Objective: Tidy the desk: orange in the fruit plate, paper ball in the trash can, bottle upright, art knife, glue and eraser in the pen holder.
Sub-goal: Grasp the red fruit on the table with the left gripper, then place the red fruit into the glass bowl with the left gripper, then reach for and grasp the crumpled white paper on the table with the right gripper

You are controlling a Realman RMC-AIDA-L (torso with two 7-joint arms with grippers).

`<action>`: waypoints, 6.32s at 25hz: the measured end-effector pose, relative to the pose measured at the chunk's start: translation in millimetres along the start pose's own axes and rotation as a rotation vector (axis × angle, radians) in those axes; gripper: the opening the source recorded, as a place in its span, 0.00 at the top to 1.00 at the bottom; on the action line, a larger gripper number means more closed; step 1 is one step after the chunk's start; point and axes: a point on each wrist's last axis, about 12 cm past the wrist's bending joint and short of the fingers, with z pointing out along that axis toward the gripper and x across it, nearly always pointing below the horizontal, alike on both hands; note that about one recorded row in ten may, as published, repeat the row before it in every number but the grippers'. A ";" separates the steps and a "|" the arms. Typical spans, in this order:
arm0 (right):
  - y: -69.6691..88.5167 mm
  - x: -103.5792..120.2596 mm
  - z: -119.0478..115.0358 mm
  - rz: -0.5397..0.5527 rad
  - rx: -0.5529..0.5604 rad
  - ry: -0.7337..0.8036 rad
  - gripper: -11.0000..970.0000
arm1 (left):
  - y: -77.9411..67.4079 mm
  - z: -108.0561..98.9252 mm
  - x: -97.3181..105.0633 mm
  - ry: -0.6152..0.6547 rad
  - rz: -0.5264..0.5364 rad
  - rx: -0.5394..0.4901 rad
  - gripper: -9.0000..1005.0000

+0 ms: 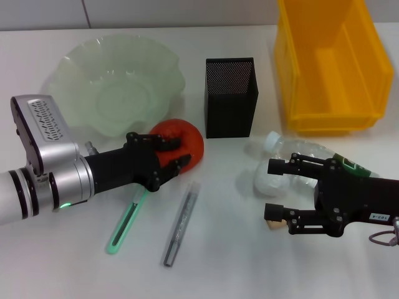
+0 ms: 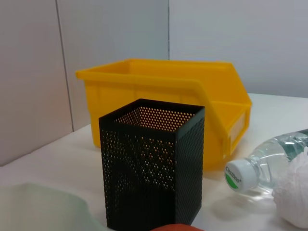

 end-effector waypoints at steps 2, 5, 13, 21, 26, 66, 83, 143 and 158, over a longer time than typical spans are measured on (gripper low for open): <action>0.0 0.0 0.0 0.000 0.000 0.000 0.14 | 0.1 0.2 -0.2 0.000 0.000 0.000 0.57; 0.1 0.1 0.0 0.001 0.000 0.000 0.14 | 0.1 0.3 0.1 0.003 0.002 -0.001 0.62; 0.2 0.2 0.1 0.001 -0.001 -0.001 0.14 | -0.1 0.2 0.4 0.003 0.010 -0.001 0.82; 0.1 0.2 0.0 0.002 0.001 -0.001 0.14 | 0.2 0.4 -0.9 -0.001 0.012 0.004 0.94; 0.1 0.4 0.0 0.002 0.001 -0.001 0.14 | 0.1 0.4 -2.1 -0.011 0.002 0.005 0.94; -0.2 0.0 0.8 0.003 0.006 -0.008 0.14 | 36.6 -41.7 -58.5 -0.369 0.057 -0.151 0.94; -1.6 -1.2 7.8 0.016 -0.015 -0.019 0.14 | 57.7 -36.4 -31.1 -0.222 -0.091 -0.388 0.94; -3.4 -8.5 -3.7 0.028 0.003 -0.017 0.14 | -21.8 -62.5 -51.2 -0.308 -0.135 0.394 0.22; -26.5 -115.0 -67.5 0.292 0.258 0.223 0.14 | -26.4 -58.9 -38.2 -0.240 -0.160 0.384 0.23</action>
